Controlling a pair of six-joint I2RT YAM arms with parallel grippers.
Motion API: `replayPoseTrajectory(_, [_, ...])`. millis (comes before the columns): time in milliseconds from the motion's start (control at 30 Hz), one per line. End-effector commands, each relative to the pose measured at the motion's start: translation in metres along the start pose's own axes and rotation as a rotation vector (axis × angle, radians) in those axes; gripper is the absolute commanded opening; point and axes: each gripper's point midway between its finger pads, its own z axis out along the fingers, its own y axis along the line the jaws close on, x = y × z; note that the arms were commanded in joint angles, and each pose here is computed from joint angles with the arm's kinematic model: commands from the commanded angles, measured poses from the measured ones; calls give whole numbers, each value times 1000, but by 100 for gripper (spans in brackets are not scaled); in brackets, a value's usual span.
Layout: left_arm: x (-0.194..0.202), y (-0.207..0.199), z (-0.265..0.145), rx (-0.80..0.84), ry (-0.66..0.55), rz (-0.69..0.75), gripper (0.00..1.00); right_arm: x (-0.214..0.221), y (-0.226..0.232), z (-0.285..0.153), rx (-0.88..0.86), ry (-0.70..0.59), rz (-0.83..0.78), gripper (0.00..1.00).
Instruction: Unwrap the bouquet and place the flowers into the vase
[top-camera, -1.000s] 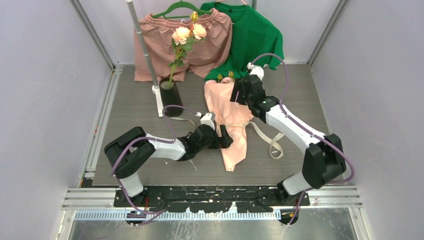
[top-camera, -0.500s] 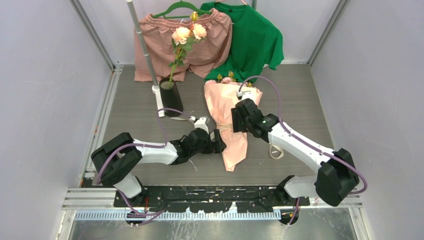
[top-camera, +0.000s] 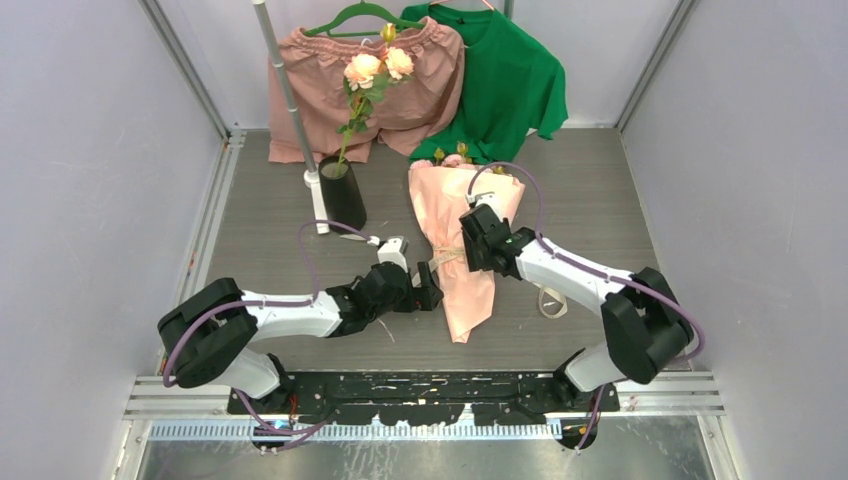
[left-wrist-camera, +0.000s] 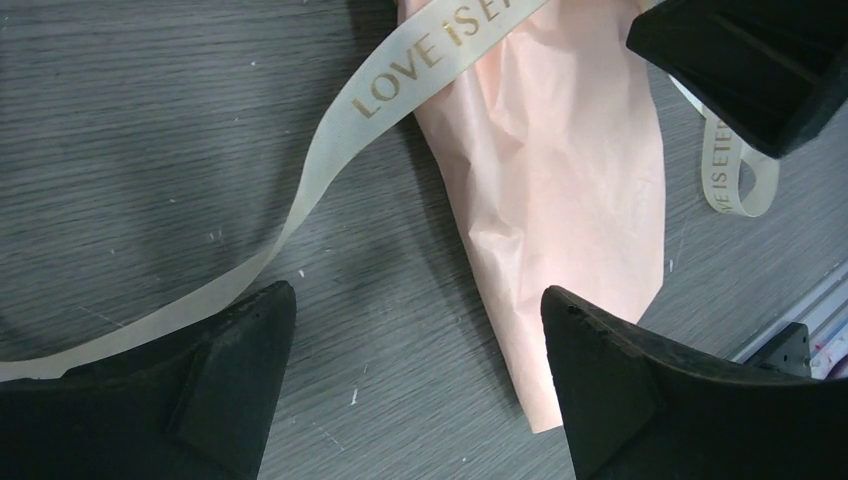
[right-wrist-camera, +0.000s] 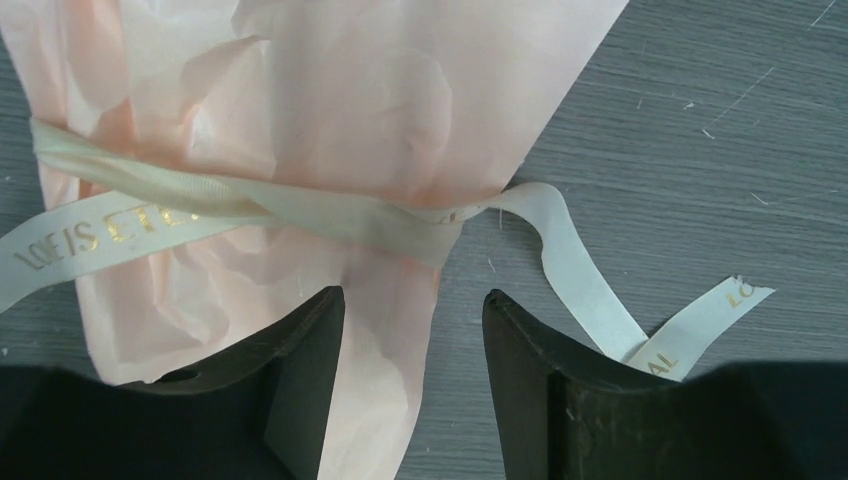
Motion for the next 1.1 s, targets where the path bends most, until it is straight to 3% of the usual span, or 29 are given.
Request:
replayPoseTrajectory(0, [-10,-3,-5,8,-45,-11,92,-32,1,12,32,-81,23,58])
replayPoseTrajectory(533, [-6,3,-2,-9,-39,5,92,-51,-16,40,104,-71,64,56])
replayPoseTrajectory(600, [-5,3,-1,-8,-37,5,92,-50,-16,43,102,-63,69,50])
replayPoseTrajectory(767, [-5,5,-1,-10,-35,8,92,-46,-14,46,89,-51,75,17])
replayPoseTrajectory(867, [-5,5,-1,-11,-35,8,92,-45,-15,45,87,-47,77,3])
replayPoseTrajectory(1067, [-4,4,0,-7,-31,7,92,-55,-18,31,78,-82,101,1])
